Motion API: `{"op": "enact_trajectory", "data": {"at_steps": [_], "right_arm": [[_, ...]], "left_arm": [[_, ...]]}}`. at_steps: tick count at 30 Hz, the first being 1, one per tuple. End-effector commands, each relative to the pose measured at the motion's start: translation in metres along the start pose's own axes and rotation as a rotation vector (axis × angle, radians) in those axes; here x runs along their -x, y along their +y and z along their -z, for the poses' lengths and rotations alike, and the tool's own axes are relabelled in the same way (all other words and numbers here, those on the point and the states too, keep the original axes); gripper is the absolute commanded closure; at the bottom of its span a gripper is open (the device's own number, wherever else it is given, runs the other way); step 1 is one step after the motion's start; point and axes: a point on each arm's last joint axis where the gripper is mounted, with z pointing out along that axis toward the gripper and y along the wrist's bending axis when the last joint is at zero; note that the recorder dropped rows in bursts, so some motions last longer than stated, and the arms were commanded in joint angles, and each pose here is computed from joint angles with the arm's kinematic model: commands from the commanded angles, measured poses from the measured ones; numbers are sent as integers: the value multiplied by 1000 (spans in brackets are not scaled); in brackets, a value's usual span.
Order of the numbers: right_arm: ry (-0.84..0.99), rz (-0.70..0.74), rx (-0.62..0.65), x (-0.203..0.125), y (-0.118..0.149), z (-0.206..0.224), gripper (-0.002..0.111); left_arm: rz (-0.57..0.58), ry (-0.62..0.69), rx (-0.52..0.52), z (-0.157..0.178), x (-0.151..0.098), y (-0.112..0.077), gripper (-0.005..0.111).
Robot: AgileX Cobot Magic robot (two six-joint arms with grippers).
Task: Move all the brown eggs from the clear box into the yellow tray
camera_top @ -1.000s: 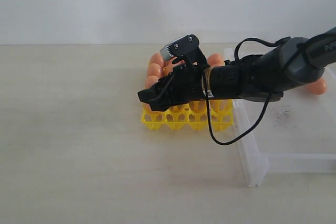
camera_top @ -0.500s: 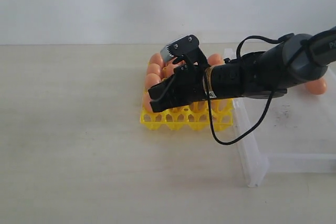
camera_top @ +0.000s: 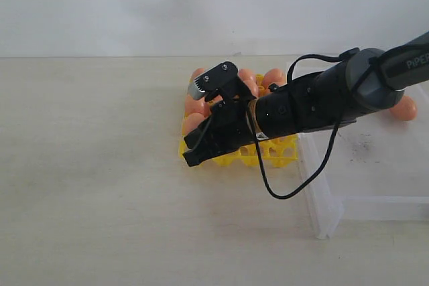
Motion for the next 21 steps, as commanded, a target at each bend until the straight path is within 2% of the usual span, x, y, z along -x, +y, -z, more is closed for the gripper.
{"op": "enact_trajectory", "data": {"at_steps": [1, 7, 12, 17, 21], "right_arm": [[43, -16, -12, -2, 0, 1, 108], [85, -26, -38, -11, -4, -4, 108], [22, 43, 63, 8, 9, 10, 108], [-25, 52, -64, 33, 7, 34, 109], [-6, 34, -63, 27, 5, 28, 109]], "left_arm": [[-6, -7, 7, 0, 0, 0, 103], [-6, -7, 7, 0, 0, 0, 103], [-6, -7, 7, 0, 0, 0, 103], [-6, -7, 7, 0, 0, 0, 103], [-6, -7, 7, 0, 0, 0, 103]]}}
